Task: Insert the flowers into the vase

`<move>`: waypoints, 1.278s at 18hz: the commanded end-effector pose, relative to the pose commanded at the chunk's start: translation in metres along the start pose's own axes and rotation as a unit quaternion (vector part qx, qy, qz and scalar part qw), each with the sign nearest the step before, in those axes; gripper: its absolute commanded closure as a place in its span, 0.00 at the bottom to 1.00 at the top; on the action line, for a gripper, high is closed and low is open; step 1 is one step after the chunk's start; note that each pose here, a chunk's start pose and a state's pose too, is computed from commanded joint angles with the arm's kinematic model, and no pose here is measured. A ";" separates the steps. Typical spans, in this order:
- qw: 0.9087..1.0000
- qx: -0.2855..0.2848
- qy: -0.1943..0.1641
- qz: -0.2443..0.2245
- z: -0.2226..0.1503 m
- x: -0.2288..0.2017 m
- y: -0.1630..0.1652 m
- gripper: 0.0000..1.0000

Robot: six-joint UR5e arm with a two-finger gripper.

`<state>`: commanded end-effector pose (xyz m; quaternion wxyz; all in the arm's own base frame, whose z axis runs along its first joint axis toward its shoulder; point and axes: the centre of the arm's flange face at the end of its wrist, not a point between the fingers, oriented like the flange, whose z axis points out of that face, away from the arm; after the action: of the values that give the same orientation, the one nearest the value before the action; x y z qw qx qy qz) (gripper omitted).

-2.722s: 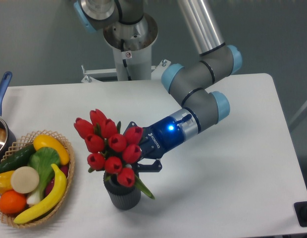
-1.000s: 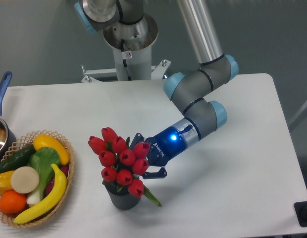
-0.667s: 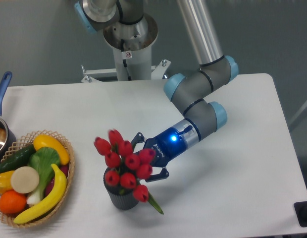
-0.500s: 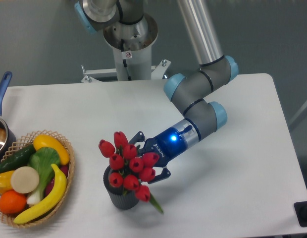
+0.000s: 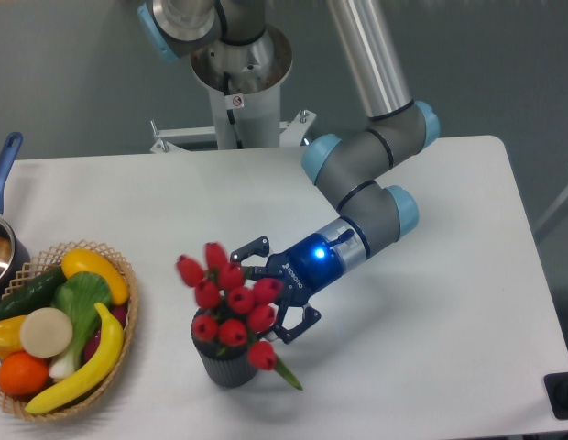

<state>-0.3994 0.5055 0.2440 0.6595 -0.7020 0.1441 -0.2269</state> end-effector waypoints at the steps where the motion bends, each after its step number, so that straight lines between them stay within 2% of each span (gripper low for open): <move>1: 1.000 -0.009 -0.001 0.003 -0.001 0.000 0.001 0.00; 6: 0.999 -0.040 -0.013 0.018 -0.012 0.005 -0.014 0.00; 10: 0.997 -0.061 -0.042 0.035 -0.043 0.013 -0.038 0.00; 13: 0.992 -0.076 -0.080 0.057 -0.083 0.014 -0.063 0.00; 16: 0.977 -0.151 -0.128 0.075 -0.129 0.007 -0.078 0.00; 19: 0.959 -0.217 -0.163 0.087 -0.159 0.005 -0.092 0.00; 21: 0.953 -0.224 -0.182 0.097 -0.177 0.006 -0.107 0.00; 23: 0.945 -0.230 -0.202 0.117 -0.192 0.015 -0.134 0.00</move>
<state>-0.4974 0.3442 0.3845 0.5177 -0.8436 0.1376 0.0375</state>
